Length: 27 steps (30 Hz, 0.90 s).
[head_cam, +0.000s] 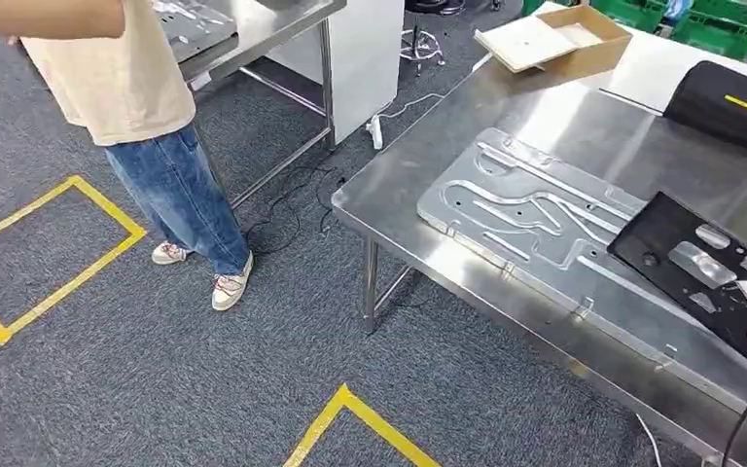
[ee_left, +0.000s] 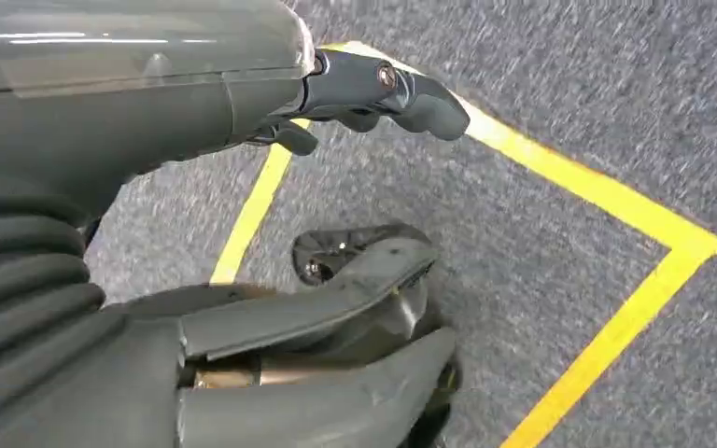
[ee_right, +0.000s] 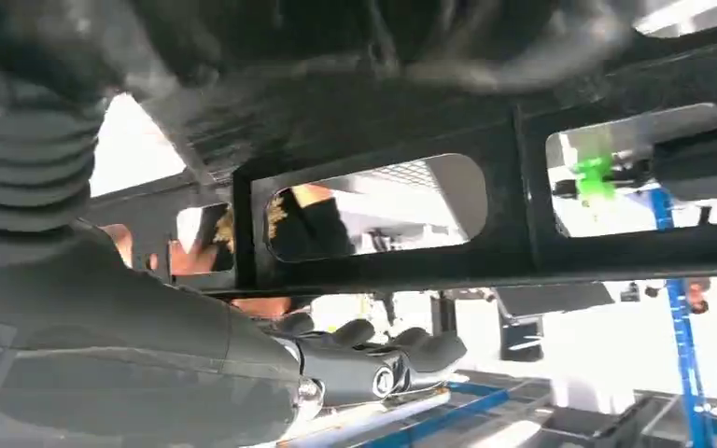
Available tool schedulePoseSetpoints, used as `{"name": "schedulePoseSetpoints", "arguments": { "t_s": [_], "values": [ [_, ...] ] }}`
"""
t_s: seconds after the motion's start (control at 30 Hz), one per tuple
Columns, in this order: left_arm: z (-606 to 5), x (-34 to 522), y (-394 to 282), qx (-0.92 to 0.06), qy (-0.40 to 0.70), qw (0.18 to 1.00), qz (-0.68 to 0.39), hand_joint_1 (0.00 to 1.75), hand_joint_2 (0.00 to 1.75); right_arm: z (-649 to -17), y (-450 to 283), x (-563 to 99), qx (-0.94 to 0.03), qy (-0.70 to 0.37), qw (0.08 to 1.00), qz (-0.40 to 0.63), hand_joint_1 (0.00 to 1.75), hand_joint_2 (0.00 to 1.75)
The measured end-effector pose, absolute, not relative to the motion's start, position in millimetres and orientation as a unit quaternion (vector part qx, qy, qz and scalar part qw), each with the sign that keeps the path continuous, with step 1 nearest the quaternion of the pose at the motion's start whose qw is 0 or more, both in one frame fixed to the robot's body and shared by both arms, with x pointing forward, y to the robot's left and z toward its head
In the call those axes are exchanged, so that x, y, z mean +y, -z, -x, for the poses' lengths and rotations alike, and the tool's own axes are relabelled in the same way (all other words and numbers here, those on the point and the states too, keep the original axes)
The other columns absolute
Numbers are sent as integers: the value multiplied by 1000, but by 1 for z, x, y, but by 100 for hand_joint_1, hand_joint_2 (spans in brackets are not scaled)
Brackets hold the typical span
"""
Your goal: Take the parts from the cabinet and place them on the table.
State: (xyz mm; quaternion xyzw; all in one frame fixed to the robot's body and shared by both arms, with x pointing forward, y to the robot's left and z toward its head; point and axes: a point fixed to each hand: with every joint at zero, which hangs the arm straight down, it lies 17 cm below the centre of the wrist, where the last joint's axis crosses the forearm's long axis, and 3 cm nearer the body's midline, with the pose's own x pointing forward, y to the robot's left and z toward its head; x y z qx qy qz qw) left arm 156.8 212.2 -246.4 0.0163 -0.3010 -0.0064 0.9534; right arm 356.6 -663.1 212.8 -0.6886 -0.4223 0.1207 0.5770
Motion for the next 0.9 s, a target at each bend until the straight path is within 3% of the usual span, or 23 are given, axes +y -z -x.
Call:
{"name": "schedulePoseSetpoints", "arguments": {
  "t_s": [0.9],
  "values": [
    [-156, 215, 248, -295, 15, 955, -27, 0, 0, -343, -223, -687, -394, -91, 575, 711, 0, 0]
  ]
}}
